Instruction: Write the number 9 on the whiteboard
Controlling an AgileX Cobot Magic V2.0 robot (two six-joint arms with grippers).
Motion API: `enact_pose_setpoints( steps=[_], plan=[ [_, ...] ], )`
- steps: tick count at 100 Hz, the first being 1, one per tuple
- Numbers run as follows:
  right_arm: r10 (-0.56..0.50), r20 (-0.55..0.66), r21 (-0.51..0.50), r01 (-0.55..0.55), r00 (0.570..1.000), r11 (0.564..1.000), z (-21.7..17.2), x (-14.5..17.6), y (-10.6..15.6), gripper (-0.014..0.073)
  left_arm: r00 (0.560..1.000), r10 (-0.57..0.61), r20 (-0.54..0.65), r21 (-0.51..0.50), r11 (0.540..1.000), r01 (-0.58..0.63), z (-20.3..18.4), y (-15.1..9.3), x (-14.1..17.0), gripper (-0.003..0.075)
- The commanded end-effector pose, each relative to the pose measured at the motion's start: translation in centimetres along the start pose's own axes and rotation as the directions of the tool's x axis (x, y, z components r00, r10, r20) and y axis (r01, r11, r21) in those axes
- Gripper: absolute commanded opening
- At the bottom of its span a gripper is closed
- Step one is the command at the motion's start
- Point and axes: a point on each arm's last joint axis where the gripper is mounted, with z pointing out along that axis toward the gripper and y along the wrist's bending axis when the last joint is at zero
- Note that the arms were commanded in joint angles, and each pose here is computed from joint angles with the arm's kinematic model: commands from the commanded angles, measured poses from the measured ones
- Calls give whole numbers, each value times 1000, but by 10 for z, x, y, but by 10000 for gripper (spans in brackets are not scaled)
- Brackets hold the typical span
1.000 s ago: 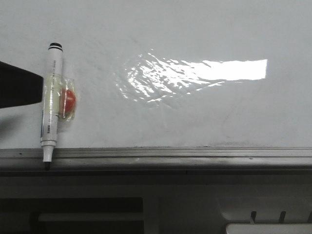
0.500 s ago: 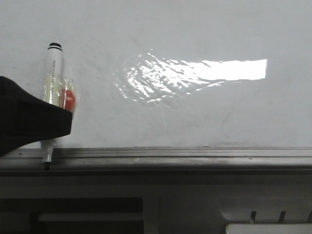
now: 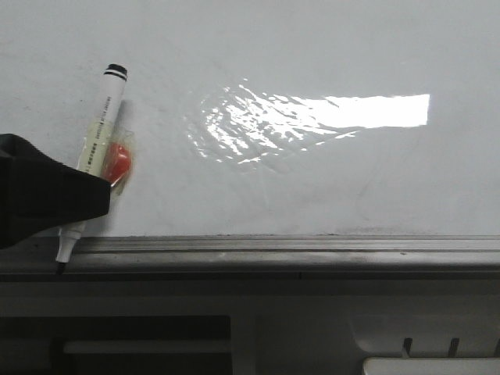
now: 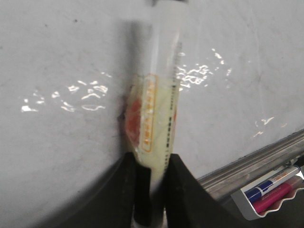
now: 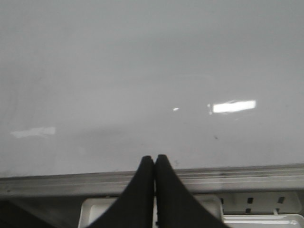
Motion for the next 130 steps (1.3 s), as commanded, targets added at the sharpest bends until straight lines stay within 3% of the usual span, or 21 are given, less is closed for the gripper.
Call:
enact_pose_setpoints(
  steps=[1,24,39,48,55,70,80,95,130],
  plan=[
    [-26,66,-69,30,997,997,-3,-15,7,-69,998,-30,57,-1,1000,30,1,-2,-9,-19],
    [-96,-14,-217,91,995,972,5,-26,24,-69,998,0,68,29,1000,-2,-3,-6,-14,-20],
    [-236,-30,-308,216,971,927,13,-46,42,-68,969,192,153,125,969,-212,-14,-20,-32,-20],
    [-309,-14,-383,280,951,880,16,-63,60,-38,925,318,207,160,922,-352,-20,-29,-41,-20],
    [-355,6,-451,320,935,833,17,-75,76,41,881,403,248,172,877,-449,-23,-34,-46,-20],
    [-409,69,-589,368,910,720,15,-94,116,270,717,623,312,187,700,-689,-25,-43,-43,-20],
    [-427,103,-659,383,898,647,12,-99,140,321,643,681,350,187,622,-760,-26,-46,-42,-20],
    [-470,94,-710,390,878,586,18,-100,170,318,626,687,368,186,605,-774,-26,-47,-43,-20],
    [-505,13,-726,355,863,588,46,-97,205,302,626,688,367,186,605,-774,-26,-47,-43,-20]
  ],
)
